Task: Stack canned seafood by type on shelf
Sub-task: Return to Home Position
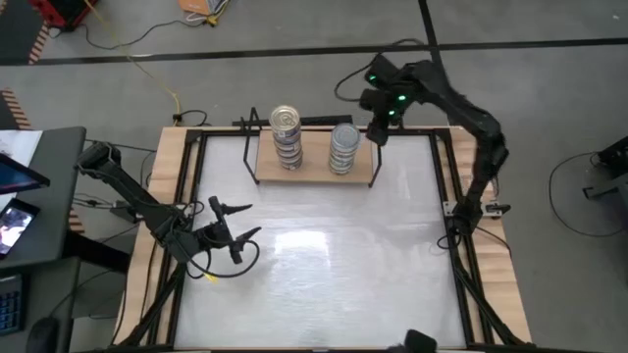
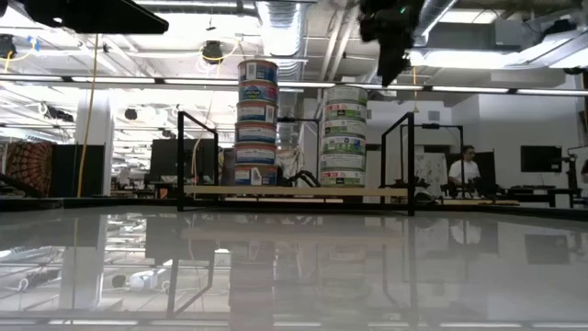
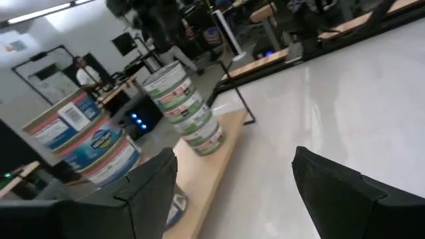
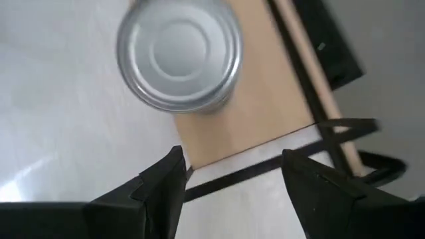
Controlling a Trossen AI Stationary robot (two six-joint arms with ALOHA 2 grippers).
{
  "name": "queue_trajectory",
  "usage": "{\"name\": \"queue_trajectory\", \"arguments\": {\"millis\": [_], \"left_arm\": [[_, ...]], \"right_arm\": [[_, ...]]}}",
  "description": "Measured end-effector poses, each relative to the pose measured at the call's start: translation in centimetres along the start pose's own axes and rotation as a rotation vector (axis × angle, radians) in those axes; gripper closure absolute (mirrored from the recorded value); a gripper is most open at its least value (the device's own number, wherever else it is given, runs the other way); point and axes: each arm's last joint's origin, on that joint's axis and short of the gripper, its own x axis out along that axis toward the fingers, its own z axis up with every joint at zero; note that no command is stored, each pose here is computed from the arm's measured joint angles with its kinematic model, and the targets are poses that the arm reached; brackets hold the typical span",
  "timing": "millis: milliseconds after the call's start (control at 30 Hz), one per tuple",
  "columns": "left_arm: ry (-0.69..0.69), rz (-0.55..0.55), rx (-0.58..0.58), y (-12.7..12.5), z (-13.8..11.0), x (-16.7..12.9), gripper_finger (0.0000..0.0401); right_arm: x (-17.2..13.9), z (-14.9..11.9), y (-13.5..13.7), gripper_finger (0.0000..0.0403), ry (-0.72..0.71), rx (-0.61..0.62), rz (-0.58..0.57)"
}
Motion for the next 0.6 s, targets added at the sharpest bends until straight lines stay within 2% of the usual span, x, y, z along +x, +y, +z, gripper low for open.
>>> {"name": "queue_trajectory", "arguments": {"millis": [100,200,367,467,600], "left_arm": [[-0.016,-0.03,-0.022,-0.1,0.1,-0.4,0.0113],[-0.064,-0.153,-0.093,0.4,0.6,-0.8,0.0113],[-0.143,-0.32,-0.196,1.9,1.3,-1.2,0.0113],[-0.189,-0.32,-0.187,2.8,1.7,-1.3,0.0113],[-0.215,-0.24,-0.158,3.8,2.1,-1.5,0.0113]], "right_arm": [[-2.3,-1.3,0.9,0.0133,-0.12,0.001,-0.026],[-3.7,-2.9,2.5,0.0133,-0.25,-0.013,-0.035],[-3.8,-6.0,5.4,0.0133,-0.441,-0.013,-0.013],[-3.4,-7.9,7.2,0.0133,-0.556,-0.011,0.015],[-3.0,-10.3,9.6,0.0133,-0.705,0.004,0.05]]}}
